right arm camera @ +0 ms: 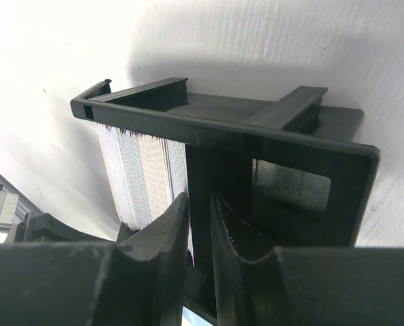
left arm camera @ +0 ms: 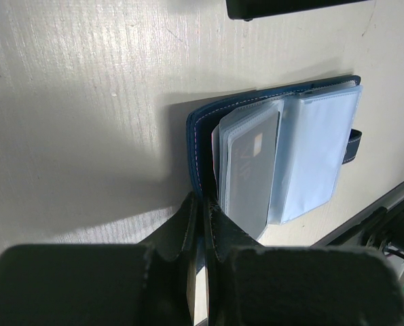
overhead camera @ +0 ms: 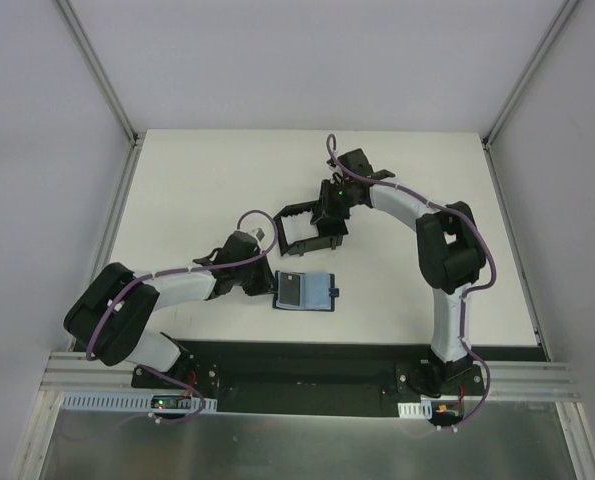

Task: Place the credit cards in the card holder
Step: Pick up the credit card from the storage box.

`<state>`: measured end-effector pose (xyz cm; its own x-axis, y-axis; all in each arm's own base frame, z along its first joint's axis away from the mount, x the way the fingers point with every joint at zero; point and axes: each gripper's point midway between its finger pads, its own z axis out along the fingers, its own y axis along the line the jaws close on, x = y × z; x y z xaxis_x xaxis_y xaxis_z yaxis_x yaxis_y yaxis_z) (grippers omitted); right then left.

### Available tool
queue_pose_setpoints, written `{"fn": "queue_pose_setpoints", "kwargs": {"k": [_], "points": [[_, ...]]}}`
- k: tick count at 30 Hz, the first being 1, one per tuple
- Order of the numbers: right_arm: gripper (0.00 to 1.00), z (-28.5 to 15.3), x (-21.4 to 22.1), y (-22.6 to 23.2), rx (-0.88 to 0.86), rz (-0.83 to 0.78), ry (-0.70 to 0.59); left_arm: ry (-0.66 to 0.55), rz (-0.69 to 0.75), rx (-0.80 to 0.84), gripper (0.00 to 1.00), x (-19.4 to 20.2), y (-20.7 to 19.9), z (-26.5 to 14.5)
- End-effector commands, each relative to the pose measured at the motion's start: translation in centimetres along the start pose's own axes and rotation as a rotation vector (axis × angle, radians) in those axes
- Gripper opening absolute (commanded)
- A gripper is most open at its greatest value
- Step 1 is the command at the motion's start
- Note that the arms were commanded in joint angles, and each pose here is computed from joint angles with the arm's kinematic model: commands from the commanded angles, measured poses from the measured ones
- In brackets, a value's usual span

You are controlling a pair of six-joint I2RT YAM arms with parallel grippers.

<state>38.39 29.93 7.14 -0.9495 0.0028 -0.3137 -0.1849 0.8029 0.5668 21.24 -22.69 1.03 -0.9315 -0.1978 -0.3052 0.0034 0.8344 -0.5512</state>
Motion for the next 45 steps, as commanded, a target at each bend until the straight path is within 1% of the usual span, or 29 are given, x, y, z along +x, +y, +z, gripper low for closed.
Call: {"fn": "queue_pose_setpoints", "kwargs": {"k": [1, 2, 9, 12, 20, 26, 31, 32, 35, 37, 41, 45], "points": [[0.2, -2.6, -1.5, 2.0, -0.046, -0.029, -0.066, 0.085, 0.01, -0.15, 0.0, 2.5, 4.1, 0.0], [0.18, -2.7, -1.7, 2.0, -0.046, -0.028, -0.072, 0.085, 0.012, -0.15, 0.0, 2.5, 4.1, 0.0], [0.15, -3.2, -2.1, 1.1, -0.039, -0.011, -0.08, 0.092, 0.012, -0.153, 0.0, 2.6, 4.2, 0.2], [0.1, -3.1, -2.0, 0.7, -0.028, -0.007, -0.08, 0.092, 0.01, -0.155, 0.0, 2.6, 4.2, 0.2], [0.09, -2.1, -1.3, -0.9, 0.057, -0.019, -0.05, 0.097, 0.011, -0.155, 0.0, 2.7, 4.2, 0.2], [0.14, -1.4, -0.4, -1.3, 0.127, -0.068, -0.023, 0.097, 0.013, -0.157, 0.0, 2.7, 4.3, 0.3], [0.13, -1.1, -0.3, -1.4, 0.144, -0.08, -0.016, 0.099, 0.01, -0.157, 0.0, 2.7, 4.3, 0.2], [0.12, -1.1, -0.4, -1.3, 0.148, -0.085, -0.021, 0.1, 0.011, -0.158, 0.0, 2.8, 4.3, 0.2], [0.06, -1.7, -1.1, -1.1, 0.156, -0.103, -0.045, 0.096, 0.01, -0.16, 0.0, 2.8, 4.4, 0.2], [0.01, -2.4, -1.8, -1.0, 0.182, -0.122, -0.067, 0.097, 0.01, -0.159, 0.0, 2.8, 4.4, 0.2], [0.0, -4.1, -3.1, -0.3, 0.217, -0.172, -0.109, 0.097, 0.007, -0.159, 0.0, 2.9, 4.4, 0.1], [0.01, -5.9, -3.2, 1.0, 0.222, -0.223, -0.14, 0.098, 0.01, -0.16, 0.0, 2.9, 4.5, 0.1]]}}
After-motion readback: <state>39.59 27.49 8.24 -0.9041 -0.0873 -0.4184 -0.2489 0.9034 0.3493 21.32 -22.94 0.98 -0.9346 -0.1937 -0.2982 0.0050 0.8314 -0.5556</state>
